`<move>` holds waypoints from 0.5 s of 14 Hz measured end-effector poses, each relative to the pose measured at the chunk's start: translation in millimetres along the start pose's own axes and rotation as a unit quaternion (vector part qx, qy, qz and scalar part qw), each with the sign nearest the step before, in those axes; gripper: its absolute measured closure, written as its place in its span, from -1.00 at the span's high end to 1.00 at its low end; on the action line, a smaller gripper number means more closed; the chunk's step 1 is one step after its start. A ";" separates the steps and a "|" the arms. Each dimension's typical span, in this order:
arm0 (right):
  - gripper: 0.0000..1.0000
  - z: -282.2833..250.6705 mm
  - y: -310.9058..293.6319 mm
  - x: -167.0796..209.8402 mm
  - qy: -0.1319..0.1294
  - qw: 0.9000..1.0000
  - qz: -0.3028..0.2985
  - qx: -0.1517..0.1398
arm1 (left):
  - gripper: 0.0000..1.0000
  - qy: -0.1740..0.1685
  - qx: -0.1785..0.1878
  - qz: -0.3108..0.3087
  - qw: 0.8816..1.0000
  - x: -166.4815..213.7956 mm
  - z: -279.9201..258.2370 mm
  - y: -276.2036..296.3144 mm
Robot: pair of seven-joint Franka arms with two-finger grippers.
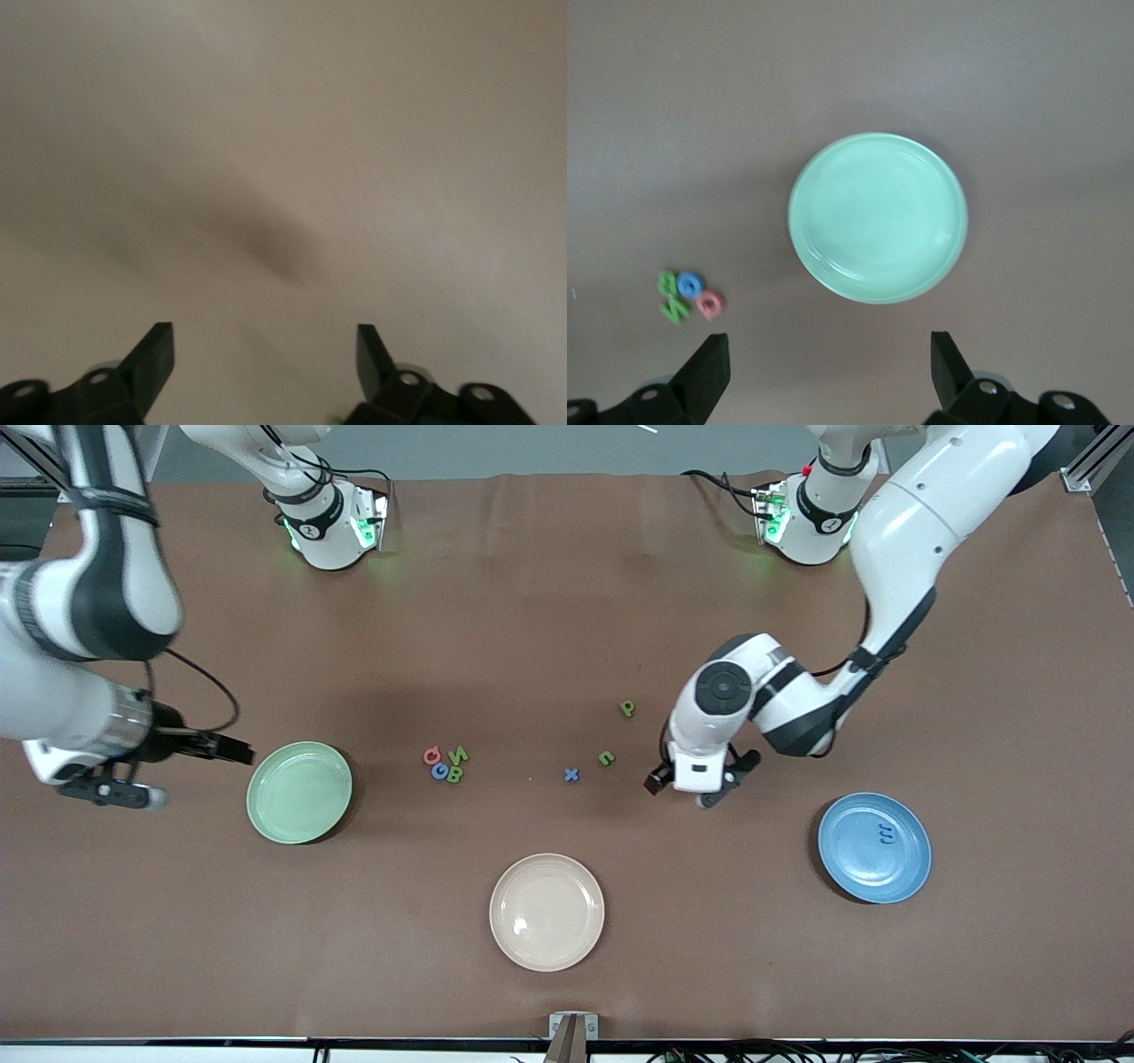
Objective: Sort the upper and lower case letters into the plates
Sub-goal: 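Grasp the green n with the left gripper while the right gripper reaches letters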
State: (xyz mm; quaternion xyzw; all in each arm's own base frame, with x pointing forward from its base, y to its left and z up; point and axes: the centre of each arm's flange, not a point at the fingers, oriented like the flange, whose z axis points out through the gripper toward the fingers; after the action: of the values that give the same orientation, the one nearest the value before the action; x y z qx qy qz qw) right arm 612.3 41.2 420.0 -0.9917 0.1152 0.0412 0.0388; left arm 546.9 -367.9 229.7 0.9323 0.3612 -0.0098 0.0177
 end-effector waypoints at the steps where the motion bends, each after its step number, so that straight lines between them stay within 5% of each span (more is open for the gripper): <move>1: 1.00 21.5 -21.0 -6.2 0.011 1.000 0.014 0.001 | 0.74 -0.003 -0.001 -0.001 1.000 -16.6 4.9 9.0; 3: 1.00 53.5 -50.4 -15.8 0.015 0.999 0.044 -0.001 | 0.44 -0.001 0.006 0.011 1.000 -48.1 21.8 21.0; 7: 1.00 75.6 -84.5 -23.5 0.019 0.997 0.075 -0.001 | 0.21 0.018 0.019 0.028 0.999 -80.6 48.2 30.9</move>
State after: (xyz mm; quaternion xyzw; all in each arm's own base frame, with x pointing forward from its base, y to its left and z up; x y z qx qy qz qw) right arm 603.5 135.0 352.8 -0.9809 0.1900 0.0251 0.0327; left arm 507.9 -446.9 184.9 0.9422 0.3350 0.0008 -0.0067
